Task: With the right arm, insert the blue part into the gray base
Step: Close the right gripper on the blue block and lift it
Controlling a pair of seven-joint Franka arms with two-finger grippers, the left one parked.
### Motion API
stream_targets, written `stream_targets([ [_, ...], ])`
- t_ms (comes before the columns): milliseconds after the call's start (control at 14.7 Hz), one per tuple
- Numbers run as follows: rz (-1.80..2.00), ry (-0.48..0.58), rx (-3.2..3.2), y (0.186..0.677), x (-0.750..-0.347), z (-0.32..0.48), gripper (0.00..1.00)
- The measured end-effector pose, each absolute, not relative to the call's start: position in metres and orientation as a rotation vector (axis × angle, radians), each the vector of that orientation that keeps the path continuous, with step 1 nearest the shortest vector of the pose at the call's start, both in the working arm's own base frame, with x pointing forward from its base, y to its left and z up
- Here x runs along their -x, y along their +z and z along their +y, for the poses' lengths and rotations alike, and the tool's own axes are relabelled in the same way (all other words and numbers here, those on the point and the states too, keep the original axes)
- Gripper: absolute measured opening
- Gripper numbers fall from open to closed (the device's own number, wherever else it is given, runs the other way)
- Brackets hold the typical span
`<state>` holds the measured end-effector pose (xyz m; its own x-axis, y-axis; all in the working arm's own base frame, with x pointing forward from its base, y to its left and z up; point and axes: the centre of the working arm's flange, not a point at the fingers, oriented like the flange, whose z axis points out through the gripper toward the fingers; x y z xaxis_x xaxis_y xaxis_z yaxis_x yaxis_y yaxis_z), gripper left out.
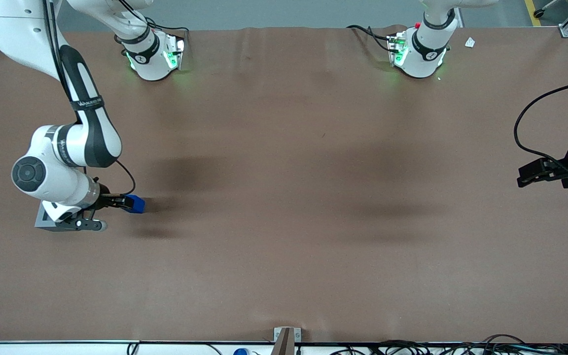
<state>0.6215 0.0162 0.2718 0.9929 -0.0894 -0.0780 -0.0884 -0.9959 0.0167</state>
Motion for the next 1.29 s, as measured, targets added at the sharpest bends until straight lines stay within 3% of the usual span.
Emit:
stream_targets([
  [476,-0.142,-0.202,-3.111,0.239,-0.617,0.016,0.73],
  [748,-0.144,-0.162,-3.112,0.22,-0.614,0.015,0.64],
  [884,-0.142,-0.154,-3.112,0.213,-0.612,0.016,0.52],
  [1292,-0.136,-0.149,-3.113,0.215,-0.613,0.018,0.51],
])
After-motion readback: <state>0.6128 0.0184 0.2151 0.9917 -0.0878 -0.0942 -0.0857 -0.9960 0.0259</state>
